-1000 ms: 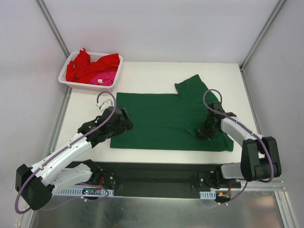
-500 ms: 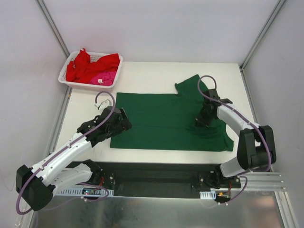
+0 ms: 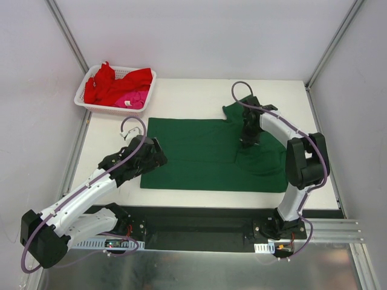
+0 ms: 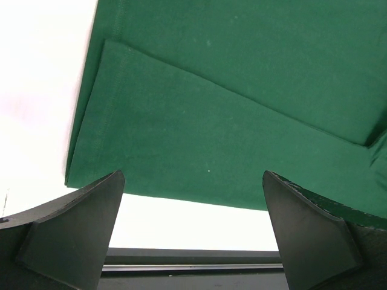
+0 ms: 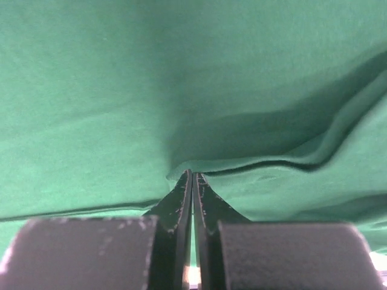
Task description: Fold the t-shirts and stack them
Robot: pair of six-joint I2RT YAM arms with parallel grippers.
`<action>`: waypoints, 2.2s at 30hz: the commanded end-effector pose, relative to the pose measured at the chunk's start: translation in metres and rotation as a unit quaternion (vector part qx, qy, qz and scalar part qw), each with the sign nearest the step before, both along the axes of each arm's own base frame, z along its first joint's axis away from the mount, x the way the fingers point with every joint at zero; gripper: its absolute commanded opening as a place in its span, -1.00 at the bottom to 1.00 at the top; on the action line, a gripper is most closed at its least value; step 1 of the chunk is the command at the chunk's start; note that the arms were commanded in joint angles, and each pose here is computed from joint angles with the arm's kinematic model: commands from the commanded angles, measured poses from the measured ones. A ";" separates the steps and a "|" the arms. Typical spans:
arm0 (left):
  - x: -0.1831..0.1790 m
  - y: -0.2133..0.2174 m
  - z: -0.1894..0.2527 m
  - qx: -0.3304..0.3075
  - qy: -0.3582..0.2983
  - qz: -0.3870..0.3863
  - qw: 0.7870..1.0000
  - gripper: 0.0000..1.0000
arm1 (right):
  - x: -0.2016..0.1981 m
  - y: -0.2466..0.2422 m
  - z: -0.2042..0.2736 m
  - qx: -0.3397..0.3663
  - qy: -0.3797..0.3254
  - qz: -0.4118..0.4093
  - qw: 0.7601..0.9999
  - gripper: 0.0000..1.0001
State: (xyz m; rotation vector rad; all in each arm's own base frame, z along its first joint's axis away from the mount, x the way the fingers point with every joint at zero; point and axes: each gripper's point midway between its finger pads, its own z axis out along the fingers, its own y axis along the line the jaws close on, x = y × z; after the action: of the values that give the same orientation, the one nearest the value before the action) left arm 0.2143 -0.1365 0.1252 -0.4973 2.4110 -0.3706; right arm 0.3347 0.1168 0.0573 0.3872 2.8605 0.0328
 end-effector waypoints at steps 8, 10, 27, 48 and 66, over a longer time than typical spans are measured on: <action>-0.001 0.002 -0.008 0.010 0.018 -0.002 1.000 0.99 | 0.002 0.004 0.016 -0.012 0.021 0.094 0.995 0.75; -0.001 0.001 -0.011 0.015 0.023 -0.009 1.000 0.99 | 0.008 0.005 0.041 0.002 0.000 0.100 0.995 0.98; 0.072 -0.013 0.036 -0.039 -0.007 -0.051 0.998 0.99 | -0.042 -0.097 0.094 0.148 -0.116 -0.099 0.977 0.93; 0.134 -0.010 0.043 0.007 -0.017 -0.044 0.999 0.99 | 0.112 -0.098 0.088 0.117 -0.153 -0.082 0.978 0.97; 0.241 -0.065 0.026 -0.009 -0.019 -0.107 0.994 0.66 | 0.208 -0.064 0.116 0.211 -0.219 -0.006 0.953 0.81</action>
State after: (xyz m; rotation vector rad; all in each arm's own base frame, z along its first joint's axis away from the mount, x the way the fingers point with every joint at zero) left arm 0.4573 -0.1880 0.1312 -0.2506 2.4602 -0.4174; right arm 0.5659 0.0445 0.1258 0.4330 2.3919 0.6481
